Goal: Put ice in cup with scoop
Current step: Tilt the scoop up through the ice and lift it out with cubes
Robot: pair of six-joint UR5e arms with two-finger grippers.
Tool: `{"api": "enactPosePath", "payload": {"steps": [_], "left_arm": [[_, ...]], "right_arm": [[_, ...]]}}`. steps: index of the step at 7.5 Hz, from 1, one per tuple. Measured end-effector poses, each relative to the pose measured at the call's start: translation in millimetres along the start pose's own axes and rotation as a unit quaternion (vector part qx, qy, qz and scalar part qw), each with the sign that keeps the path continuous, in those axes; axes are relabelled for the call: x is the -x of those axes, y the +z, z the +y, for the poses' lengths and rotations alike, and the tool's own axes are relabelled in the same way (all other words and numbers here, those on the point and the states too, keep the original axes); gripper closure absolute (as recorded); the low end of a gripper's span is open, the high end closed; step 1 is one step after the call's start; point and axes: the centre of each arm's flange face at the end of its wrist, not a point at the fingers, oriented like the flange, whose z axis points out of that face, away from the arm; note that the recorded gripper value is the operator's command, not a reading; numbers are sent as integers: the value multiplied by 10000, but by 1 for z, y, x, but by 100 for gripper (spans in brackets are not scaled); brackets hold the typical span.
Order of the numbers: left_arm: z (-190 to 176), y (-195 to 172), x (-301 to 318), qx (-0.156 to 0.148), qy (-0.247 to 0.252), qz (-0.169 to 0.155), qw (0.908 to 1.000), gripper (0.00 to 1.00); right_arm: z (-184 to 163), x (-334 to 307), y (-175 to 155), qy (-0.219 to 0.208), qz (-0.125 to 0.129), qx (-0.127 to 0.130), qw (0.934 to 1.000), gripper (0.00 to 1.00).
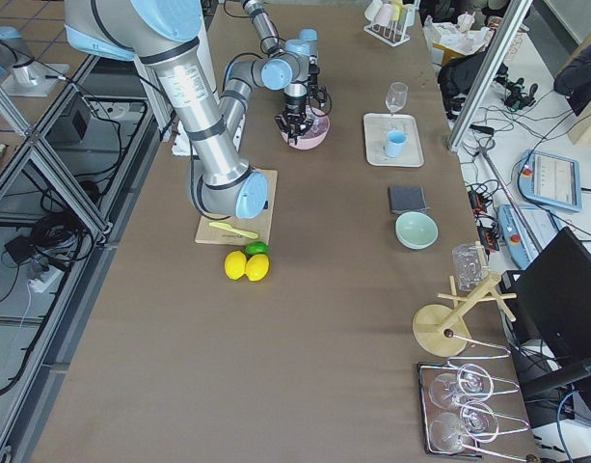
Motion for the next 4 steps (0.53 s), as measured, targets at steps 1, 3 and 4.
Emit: {"api": "enactPosePath", "payload": {"steps": [1,3,4], "left_arm": [[0,-1,0,1,-3,-4,10000,4],[0,-2,3,17,-12,-28,10000,4],[0,-2,3,25,-15,-33,10000,4]], "right_arm": [[7,3,-7,-33,21,-164,9999,100],[20,7,-23,-69,77,-513,9986,100],[27,1,-28,-32,107,-700,9975,100]]}}
